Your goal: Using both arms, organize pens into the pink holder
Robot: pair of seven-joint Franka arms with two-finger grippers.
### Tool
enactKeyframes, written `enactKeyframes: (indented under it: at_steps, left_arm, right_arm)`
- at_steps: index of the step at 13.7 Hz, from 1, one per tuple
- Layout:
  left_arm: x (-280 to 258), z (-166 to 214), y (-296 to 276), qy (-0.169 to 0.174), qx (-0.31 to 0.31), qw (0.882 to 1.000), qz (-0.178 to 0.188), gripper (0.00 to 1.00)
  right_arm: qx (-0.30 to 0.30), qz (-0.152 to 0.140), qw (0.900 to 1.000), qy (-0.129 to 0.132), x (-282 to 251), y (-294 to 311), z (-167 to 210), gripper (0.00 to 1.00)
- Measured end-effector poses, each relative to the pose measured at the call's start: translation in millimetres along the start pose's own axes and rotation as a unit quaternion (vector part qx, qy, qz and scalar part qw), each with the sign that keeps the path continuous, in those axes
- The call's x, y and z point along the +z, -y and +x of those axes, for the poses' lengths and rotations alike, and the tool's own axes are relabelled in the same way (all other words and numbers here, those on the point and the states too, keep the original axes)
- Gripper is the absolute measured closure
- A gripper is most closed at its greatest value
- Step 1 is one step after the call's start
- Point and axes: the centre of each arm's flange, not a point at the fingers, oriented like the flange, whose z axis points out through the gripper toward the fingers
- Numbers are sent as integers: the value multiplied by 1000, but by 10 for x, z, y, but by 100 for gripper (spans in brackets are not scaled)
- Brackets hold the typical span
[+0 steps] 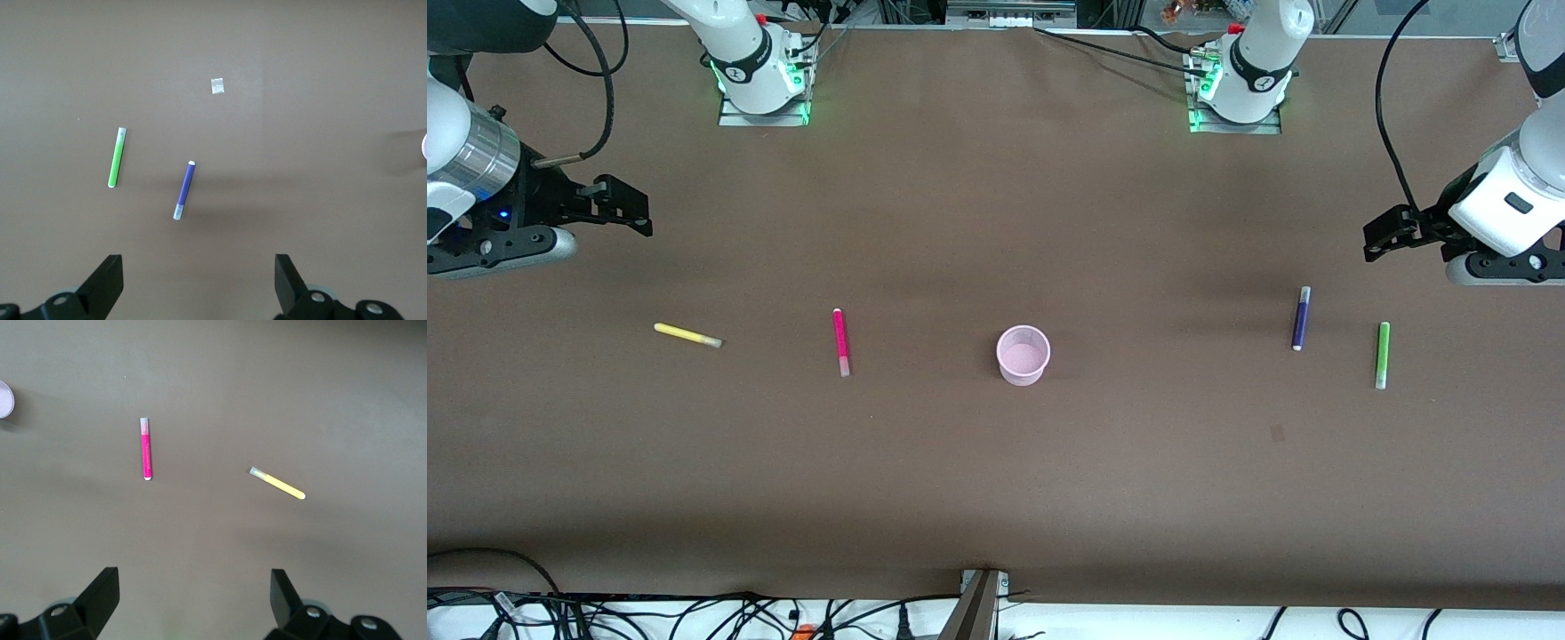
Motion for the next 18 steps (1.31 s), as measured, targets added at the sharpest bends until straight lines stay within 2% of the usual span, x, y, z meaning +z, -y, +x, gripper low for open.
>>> enactKeyframes:
  at_steps: [11, 13, 16, 18]
  left_arm:
    - [7, -1, 2, 2, 0, 1000, 0, 0]
    - [71, -54, -3, 31, 0, 1000, 2, 0]
    - [338, -162, -35, 118, 4, 993, 7, 0]
    - [593, -101, -25, 152, 2, 988, 9, 0]
  right_arm:
    - [0, 0, 1000, 0, 2, -5, -1, 0]
    - [0, 0, 1000, 0, 2, -5, -1, 0]
    - [0, 0, 1000, 0, 2, -5, -1, 0]
    - [0, 0, 1000, 0, 2, -5, -1, 0]
